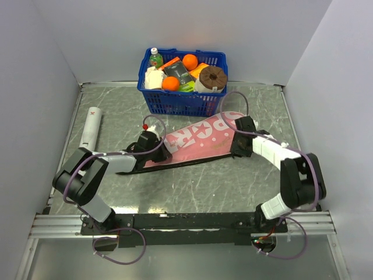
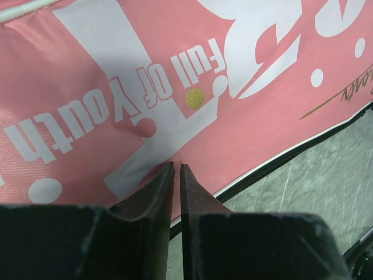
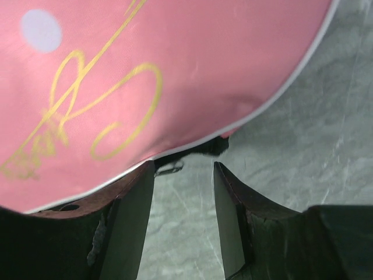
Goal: Pack up the badminton gear
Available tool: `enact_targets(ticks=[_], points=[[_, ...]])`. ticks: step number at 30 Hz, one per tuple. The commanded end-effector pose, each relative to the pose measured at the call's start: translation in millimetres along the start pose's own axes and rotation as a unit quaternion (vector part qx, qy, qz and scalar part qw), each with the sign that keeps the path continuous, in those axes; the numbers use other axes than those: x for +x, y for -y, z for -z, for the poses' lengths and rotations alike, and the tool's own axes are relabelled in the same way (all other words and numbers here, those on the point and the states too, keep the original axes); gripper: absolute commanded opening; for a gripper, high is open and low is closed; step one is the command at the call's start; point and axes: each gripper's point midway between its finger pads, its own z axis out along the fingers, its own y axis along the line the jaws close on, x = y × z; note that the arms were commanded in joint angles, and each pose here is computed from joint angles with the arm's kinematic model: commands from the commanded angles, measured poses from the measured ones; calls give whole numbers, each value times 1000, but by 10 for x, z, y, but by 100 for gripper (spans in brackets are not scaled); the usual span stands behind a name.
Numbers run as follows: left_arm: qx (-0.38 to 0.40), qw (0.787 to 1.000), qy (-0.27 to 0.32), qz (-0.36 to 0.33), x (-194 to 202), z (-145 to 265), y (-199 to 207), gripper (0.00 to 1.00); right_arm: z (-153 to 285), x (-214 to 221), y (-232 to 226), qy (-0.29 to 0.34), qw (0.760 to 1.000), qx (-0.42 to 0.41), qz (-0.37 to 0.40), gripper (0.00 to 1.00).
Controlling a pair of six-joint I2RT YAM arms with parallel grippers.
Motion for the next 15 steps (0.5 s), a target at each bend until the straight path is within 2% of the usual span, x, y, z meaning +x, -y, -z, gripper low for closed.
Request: enact_targets(ticks=[1, 7, 15], points=[[21, 1000, 8, -15, -40, 52, 71, 15, 216, -96, -156, 42, 998, -52, -6, 53], [24, 1000, 9, -14, -38, 73, 76, 14, 260, 66, -254, 24, 997, -68, 28, 53], [34, 999, 6, -14, 10, 132, 94, 13, 170, 210, -250, -8, 997, -45, 56, 51]])
